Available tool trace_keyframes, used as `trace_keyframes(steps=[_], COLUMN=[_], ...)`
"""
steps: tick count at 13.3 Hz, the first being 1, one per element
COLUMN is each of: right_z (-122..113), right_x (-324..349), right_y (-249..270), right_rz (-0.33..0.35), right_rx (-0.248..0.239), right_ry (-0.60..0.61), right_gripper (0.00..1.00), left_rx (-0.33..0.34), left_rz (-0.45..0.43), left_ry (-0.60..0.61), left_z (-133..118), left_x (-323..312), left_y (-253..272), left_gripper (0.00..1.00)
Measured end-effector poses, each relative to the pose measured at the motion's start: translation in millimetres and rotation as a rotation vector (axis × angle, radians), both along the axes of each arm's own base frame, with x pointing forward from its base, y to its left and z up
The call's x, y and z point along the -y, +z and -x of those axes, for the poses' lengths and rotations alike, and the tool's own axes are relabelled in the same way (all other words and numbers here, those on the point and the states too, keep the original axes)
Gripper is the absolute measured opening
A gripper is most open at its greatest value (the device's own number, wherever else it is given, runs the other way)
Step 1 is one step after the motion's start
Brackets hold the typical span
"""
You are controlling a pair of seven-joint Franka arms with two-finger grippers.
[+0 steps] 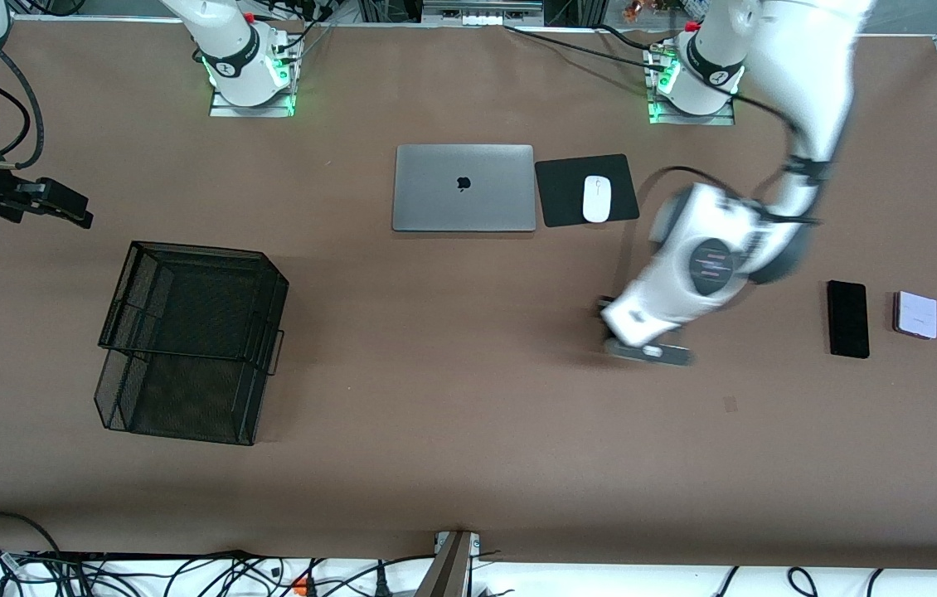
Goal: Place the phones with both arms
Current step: 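Carry the flip phone to the table middle and release it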
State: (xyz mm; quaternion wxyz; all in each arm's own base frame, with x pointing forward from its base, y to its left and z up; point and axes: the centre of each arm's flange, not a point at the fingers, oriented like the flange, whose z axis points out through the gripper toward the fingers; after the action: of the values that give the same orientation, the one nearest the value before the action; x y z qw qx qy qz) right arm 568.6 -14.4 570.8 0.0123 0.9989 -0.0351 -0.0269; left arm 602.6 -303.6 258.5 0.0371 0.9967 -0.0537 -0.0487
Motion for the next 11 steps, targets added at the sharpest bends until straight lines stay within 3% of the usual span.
trace_keyframes(steps=[5,7,8,11], right_z=[0,0,0,0], right_x=[0,0,0,0], right_y=[0,0,0,0], right_rz=[0.0,0.0,0.0,0.0], right_rx=[0.0,0.0,0.0,0.0], right_ry=[0.0,0.0,0.0,0.0], right_gripper=[1.0,1.0,1.0,1.0], left_rx=[0.091,0.096,0.103,0.071], left_rz=[0.116,0.125,0.124,0.042], left_ry=[0.124,0.149,0.162,0.249], left_z=[51,62,56,6], left_x=[155,173,170,104], left_y=[-70,-77,-70,-25], left_gripper=[0.8,0.94,1.0,1.0])
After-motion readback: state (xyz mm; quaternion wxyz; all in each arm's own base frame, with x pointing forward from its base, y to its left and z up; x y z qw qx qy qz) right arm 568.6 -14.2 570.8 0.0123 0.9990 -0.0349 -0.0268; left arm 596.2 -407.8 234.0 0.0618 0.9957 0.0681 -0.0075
